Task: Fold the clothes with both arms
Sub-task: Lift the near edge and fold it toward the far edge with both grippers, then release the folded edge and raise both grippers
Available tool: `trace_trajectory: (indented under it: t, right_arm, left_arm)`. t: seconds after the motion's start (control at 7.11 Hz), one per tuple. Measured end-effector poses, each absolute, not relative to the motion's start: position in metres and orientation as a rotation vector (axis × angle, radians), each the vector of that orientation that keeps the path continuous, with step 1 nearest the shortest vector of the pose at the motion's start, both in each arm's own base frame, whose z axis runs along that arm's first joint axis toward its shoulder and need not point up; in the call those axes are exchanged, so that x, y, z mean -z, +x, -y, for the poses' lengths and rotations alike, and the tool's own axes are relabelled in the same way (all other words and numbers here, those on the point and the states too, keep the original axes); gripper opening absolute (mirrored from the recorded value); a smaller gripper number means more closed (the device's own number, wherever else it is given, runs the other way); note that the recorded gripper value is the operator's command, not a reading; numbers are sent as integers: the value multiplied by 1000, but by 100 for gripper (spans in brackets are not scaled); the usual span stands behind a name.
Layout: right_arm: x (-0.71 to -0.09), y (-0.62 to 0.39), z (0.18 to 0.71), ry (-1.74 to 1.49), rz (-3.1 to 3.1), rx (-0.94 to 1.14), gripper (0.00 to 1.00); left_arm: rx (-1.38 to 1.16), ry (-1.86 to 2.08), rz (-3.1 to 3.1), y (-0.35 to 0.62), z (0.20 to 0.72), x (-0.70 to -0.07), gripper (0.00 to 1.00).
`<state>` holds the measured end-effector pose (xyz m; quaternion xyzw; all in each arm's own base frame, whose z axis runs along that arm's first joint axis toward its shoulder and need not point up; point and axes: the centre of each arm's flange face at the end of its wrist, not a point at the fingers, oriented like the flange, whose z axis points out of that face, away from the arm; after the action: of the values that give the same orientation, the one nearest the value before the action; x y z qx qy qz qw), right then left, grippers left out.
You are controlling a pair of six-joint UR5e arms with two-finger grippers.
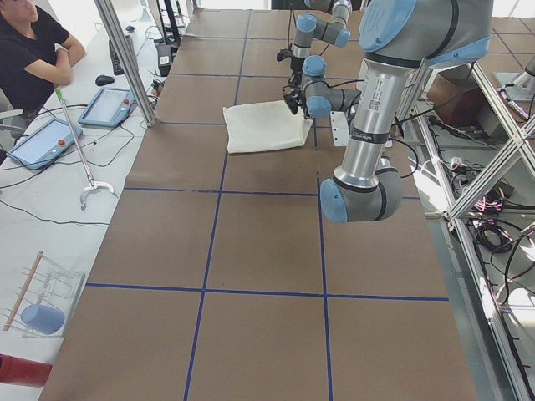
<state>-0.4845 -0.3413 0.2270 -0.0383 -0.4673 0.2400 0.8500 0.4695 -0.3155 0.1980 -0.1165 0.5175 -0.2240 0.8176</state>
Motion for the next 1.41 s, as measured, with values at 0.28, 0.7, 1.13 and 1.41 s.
trace_trajectory:
  t: [0.28, 0.7, 1.13, 1.41]
  right_arm:
    - [-210, -490, 459, -49, 962, -530, 0]
    - [-219, -542, 573, -24, 943, -567, 0]
    - [-238, -554, 601, -16, 907, -568, 100]
    - [-239, -538, 619, 13, 903, -534, 100]
  left_arm:
    - [517, -191, -1071, 447, 418, -209, 0]
    - [560, -141, -1031, 478, 516, -248, 0]
    - [582, -74, -1026, 486, 564, -279, 69]
    - [591, -28, -1037, 479, 600, -281, 100]
